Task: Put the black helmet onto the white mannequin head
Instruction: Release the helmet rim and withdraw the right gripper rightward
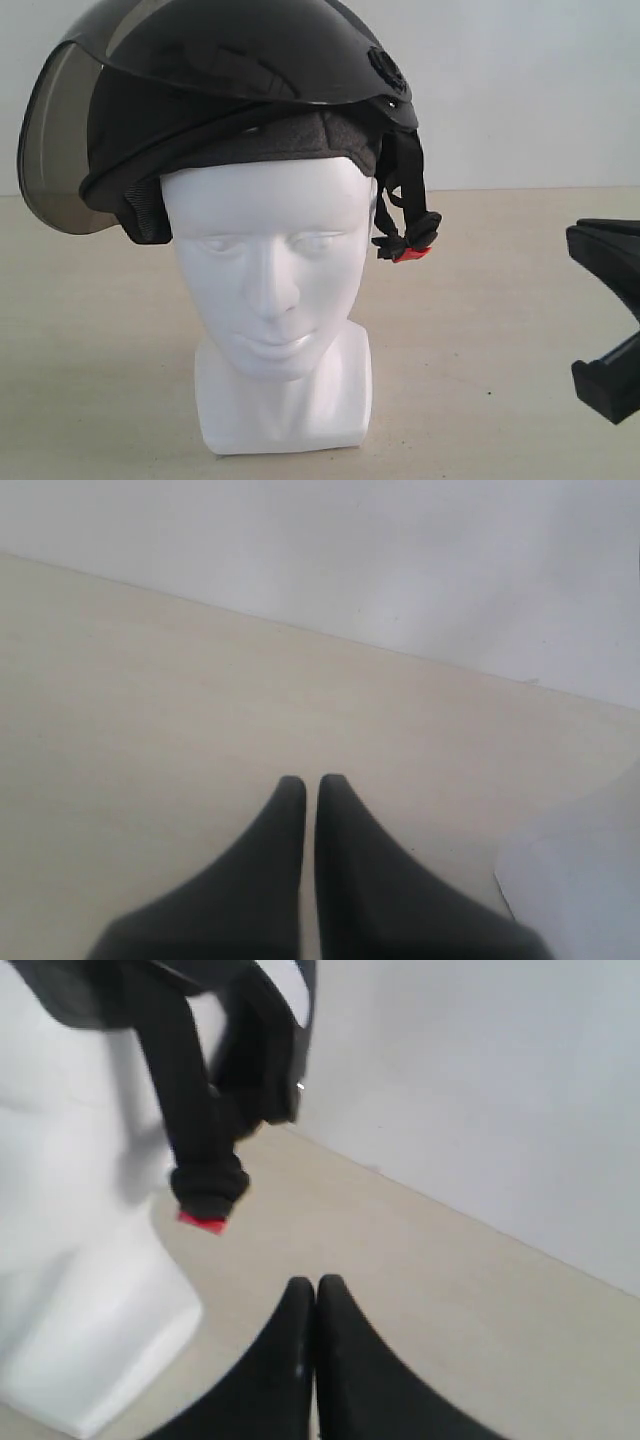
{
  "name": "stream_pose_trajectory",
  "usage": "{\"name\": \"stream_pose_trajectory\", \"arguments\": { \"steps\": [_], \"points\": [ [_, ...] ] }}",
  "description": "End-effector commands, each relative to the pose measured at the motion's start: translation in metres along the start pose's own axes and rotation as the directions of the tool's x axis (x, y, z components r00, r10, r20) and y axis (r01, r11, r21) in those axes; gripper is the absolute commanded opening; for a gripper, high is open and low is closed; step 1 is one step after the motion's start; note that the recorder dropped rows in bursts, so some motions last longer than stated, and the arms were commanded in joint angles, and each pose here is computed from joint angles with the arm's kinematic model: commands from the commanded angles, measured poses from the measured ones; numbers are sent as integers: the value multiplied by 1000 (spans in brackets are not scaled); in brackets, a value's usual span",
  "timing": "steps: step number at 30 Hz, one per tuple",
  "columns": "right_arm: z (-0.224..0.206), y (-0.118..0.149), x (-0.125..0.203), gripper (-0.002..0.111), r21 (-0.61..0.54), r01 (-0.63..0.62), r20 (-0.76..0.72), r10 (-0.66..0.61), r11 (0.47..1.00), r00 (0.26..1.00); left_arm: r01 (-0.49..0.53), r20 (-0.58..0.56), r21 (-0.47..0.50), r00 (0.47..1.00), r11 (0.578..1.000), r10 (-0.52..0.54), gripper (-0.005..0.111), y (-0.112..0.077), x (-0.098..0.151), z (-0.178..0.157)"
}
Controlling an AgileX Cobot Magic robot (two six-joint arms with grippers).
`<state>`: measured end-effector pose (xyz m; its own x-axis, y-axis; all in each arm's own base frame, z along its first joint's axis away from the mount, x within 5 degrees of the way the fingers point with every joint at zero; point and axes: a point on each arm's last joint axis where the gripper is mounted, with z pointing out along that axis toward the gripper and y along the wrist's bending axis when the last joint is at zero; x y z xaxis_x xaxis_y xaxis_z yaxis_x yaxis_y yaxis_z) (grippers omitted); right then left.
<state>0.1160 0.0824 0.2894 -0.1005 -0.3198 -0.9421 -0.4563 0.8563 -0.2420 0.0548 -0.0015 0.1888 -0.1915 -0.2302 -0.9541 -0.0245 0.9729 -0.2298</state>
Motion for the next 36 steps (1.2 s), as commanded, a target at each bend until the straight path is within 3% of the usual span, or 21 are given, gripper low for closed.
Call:
{"name": "stream_pose_trajectory", "arguments": {
  "steps": [1, 4, 7, 10, 15, 19, 20, 22, 25, 28, 31, 33, 36],
  "points": [
    [3, -8, 4, 0, 99, 91, -61, -85, 991, 994, -4, 0, 9, 1000, 1000, 4, 4, 0, 1, 0],
    [-1, -20, 6, 0, 221, 53, -89, -34, 974, 995, -4, 0, 9, 1000, 1000, 4, 4, 0, 1, 0],
    [-9, -34, 6, 0, 361, -95, -60, 125, 928, 990, -4, 0, 9, 1000, 1000, 4, 4, 0, 1, 0],
    [-14, -38, 0, 0, 373, -245, 19, 257, 895, 966, -4, 0, 9, 1000, 1000, 4, 4, 0, 1, 0],
    [-10, -19, -13, 0, 125, -347, 103, 336, 929, 936, -4, 0, 9, 1000, 1000, 4, 4, 0, 1, 0],
    [-10, -6, -25, 0, -87, -454, 196, 462, 887, 865, -4, 0, 9, 1000, 1000, 4, 4, 0, 1, 0],
    [-10, -4, -24, 0, -123, -512, 203, 527, 850, 826, -4, 0, 9, 1000, 1000, 4, 4, 0, 1, 0],
    [-11, -5, -22, 0, -154, -598, 226, 617, 787, 754, -4, 0, 9, 1000, 1000, 4, 4, 0, 1, 0],
    [-14, -8, -14, 0, -156, -620, 289, 636, 769, 716, -4, 0, 9, 1000, 1000, 4, 4, 0, 1, 0],
    [-14, -9, -5, 0, -159, -685, 276, 699, 710, 660, -4, 0, 9, 1000, 1000, 4, 4, 0, 1, 0],
    [-13, 0, 0, 0, -199, -673, 174, 702, 712, 691, -4, 0, 9, 1000, 1000, 4, 4, 0, 1, 0],
    [-13, 8, 0, 0, -235, -613, 118, 648, 754, 752, -4, 0, 9, 1000, 1000, 4, 4, 0, 1, 0],
    [-14, 14, -2, 0, -277, -567, 76, 606, 776, 792, -4, 0, 9, 1000, 1000, 4, 4, 0, 1, 0]
  ]
}}
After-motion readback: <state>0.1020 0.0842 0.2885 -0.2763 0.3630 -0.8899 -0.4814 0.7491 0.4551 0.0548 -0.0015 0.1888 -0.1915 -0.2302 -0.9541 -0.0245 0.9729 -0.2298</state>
